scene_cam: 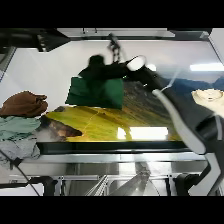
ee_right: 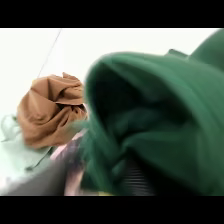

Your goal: Fold the shirts.

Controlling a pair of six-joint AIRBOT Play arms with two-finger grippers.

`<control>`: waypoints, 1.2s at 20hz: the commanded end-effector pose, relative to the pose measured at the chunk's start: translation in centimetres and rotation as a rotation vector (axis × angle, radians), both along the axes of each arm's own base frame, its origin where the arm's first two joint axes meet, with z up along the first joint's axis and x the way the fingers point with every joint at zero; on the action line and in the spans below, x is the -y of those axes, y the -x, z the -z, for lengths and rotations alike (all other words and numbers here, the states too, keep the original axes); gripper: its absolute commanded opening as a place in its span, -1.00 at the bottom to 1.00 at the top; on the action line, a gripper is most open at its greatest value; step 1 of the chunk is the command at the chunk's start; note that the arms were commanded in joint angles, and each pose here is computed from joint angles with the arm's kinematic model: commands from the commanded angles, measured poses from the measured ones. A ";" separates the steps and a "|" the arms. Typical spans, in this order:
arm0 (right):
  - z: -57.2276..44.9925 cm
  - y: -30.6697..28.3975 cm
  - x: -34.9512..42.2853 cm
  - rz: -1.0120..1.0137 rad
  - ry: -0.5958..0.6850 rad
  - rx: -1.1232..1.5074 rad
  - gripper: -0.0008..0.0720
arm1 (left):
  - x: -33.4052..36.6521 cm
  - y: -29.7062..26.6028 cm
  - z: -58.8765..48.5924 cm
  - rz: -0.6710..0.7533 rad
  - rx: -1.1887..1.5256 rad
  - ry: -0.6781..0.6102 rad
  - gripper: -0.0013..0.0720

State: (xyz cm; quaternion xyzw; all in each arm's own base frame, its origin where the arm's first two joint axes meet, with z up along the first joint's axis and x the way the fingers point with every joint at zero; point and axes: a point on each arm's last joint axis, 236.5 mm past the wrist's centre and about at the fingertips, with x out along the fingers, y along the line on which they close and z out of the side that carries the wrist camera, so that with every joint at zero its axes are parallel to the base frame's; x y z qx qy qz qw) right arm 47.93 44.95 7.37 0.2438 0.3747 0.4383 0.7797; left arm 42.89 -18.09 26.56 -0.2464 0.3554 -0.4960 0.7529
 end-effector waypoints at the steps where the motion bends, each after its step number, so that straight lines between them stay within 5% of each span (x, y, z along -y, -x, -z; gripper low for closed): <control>1: 4.0 2.1 -8.2 0.039 -0.020 0.038 0.35 | -3.8 2.9 -1.0 -0.061 0.047 -0.017 -0.92; 4: 0.4 2.6 -8.4 -0.024 -0.045 0.101 0.34 | -4.6 3.5 1.2 -0.081 0.017 -0.014 -0.92; 6: -3.5 1.8 -5.4 -0.055 -0.046 0.146 -0.87 | -4.8 3.7 2.5 -0.082 -0.010 -0.010 -0.92; 10: -7.0 -1.2 5.3 -0.015 0.042 0.057 -0.91 | -5.0 3.6 3.8 -0.080 -0.027 -0.007 -0.92; 15: 2.0 -1.2 17.7 0.082 0.400 -0.250 -0.89 | -4.9 3.7 3.6 -0.075 -0.020 -0.002 -0.92; 16: 3.9 -1.3 19.2 0.126 0.442 -0.315 -0.44 | -4.9 3.7 3.6 -0.075 -0.020 -0.002 -0.92; 17: 5.6 -1.5 20.1 0.153 0.463 -0.362 0.78 | -4.8 3.7 3.6 -0.075 -0.020 -0.002 -0.92; 18: 7.1 -1.8 20.3 0.162 0.467 -0.391 0.95 | -4.9 3.7 3.6 -0.074 -0.018 -0.003 -0.92; 24: 15.2 -2.7 16.5 0.149 0.294 -0.569 0.95 | -4.8 3.8 3.6 -0.068 -0.019 -0.004 -0.92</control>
